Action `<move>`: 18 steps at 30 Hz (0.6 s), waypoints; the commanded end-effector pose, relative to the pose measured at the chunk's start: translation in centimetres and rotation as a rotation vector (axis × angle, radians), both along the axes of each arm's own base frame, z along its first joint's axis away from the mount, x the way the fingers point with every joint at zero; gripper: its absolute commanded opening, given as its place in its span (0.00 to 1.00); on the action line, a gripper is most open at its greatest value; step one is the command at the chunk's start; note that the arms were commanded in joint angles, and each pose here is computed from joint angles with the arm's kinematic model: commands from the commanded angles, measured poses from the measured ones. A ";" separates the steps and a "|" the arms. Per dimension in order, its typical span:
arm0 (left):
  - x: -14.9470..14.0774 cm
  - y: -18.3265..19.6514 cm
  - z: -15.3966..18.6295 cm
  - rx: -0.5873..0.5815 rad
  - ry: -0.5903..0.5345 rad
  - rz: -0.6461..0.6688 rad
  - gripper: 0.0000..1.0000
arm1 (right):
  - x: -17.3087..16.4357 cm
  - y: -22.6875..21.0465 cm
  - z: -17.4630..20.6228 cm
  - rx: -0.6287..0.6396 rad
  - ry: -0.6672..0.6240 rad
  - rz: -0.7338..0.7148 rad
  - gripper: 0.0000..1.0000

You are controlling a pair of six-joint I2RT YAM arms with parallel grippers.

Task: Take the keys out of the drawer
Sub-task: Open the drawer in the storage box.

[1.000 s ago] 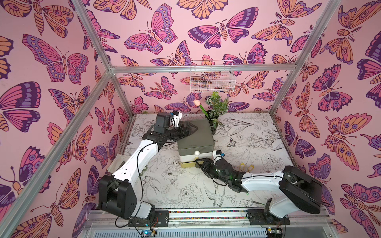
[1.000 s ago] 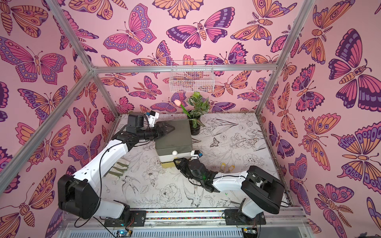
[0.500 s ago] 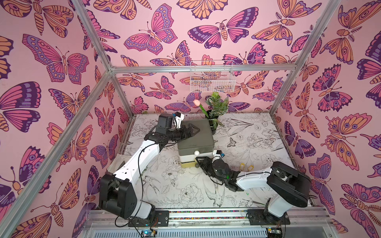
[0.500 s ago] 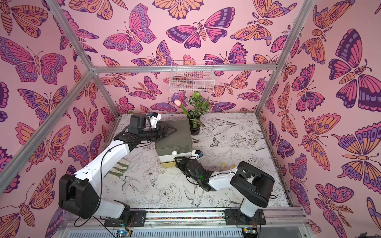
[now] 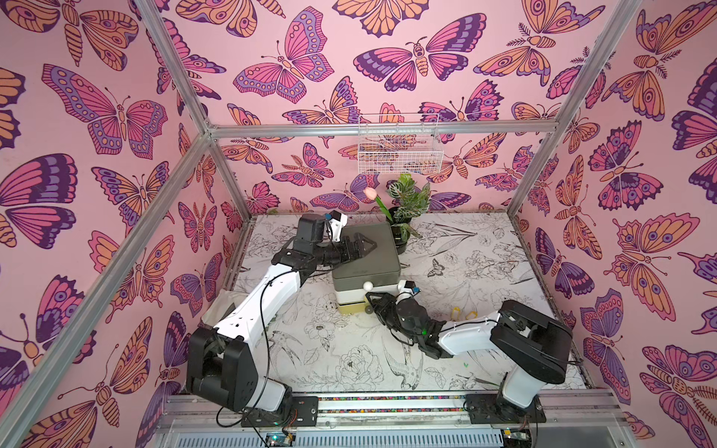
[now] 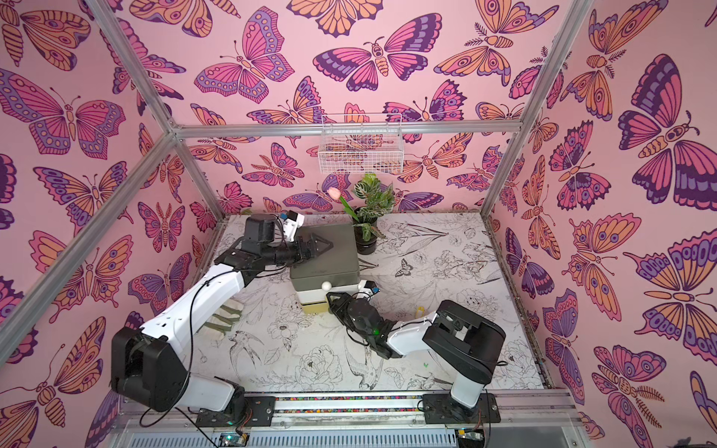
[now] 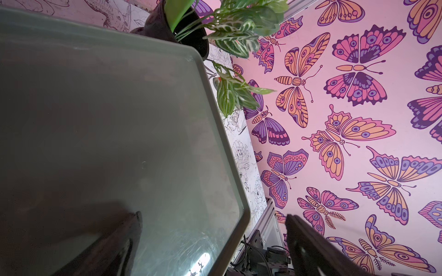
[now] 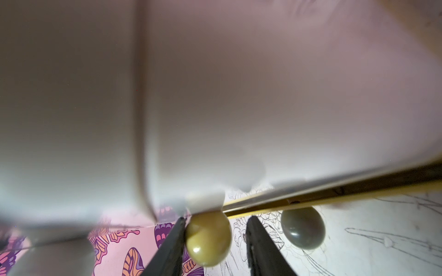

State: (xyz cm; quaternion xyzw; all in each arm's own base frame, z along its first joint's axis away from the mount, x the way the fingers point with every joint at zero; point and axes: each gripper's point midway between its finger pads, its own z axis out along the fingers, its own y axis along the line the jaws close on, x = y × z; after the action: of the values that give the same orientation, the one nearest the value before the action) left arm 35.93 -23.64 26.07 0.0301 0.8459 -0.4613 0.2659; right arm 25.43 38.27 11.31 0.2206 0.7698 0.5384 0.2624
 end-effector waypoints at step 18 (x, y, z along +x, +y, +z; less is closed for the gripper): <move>-1.6 0.6 -4.8 0.047 0.126 -0.026 1.00 | -0.1 1.0 0.4 0.015 -0.023 0.037 0.28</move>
State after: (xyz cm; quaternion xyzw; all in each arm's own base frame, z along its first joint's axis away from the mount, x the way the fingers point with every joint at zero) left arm 35.90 -23.75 25.97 0.0470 0.8378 -0.4699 0.2739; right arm 25.69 38.72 11.71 0.2235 0.7549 0.5565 0.2655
